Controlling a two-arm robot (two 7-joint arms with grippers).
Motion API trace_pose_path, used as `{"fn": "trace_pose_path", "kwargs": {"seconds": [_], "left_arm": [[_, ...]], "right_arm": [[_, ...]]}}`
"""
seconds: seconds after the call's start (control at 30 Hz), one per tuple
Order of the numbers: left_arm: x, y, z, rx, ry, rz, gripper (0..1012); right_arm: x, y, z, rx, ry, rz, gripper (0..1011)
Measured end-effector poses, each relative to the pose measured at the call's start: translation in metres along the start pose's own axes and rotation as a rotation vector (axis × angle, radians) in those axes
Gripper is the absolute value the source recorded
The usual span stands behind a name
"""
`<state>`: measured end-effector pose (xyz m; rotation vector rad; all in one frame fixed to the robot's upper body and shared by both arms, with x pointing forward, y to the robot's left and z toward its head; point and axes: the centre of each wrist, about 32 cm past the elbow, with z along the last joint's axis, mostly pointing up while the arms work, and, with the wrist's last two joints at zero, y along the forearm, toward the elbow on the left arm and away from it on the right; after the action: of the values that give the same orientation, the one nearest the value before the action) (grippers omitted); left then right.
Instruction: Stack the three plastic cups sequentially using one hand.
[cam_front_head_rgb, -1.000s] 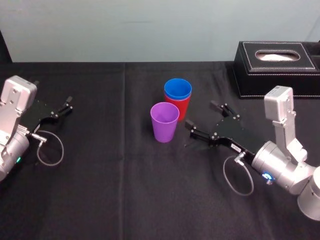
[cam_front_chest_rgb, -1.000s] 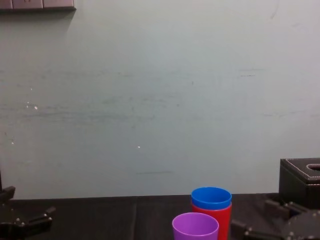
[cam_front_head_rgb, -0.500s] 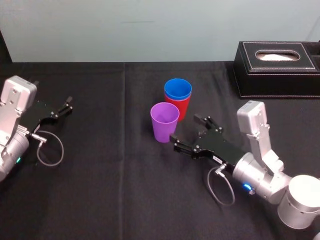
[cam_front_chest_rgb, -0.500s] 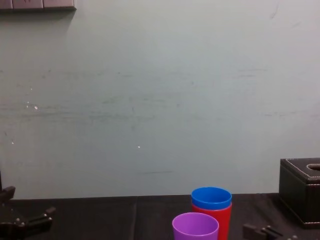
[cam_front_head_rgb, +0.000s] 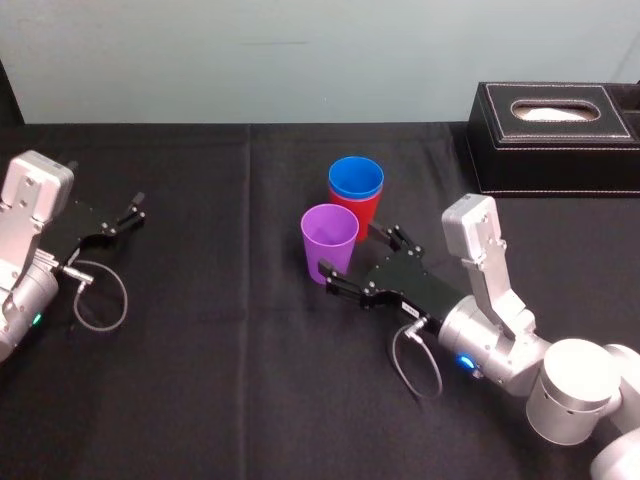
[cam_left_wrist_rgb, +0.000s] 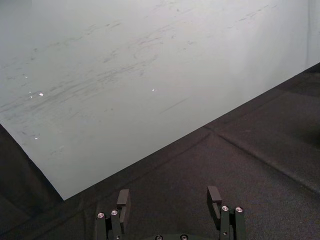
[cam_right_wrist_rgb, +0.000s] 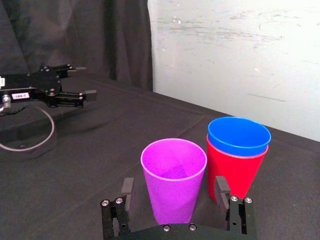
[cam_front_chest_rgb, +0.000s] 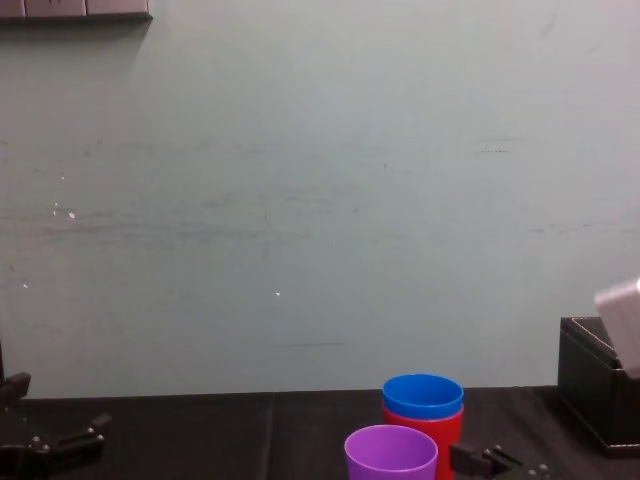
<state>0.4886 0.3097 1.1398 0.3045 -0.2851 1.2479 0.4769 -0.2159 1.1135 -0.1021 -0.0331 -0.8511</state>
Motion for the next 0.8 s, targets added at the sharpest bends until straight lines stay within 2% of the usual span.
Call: {"fn": "trace_pose_path", "kwargs": {"seconds": [0.8], "left_arm": [[0.0000, 0.000, 0.000, 0.000, 0.000, 0.000, 1005]], "right_arm": [[-0.0043, 0.026, 0.003, 0.006, -0.009, -0.008, 1004]]}}
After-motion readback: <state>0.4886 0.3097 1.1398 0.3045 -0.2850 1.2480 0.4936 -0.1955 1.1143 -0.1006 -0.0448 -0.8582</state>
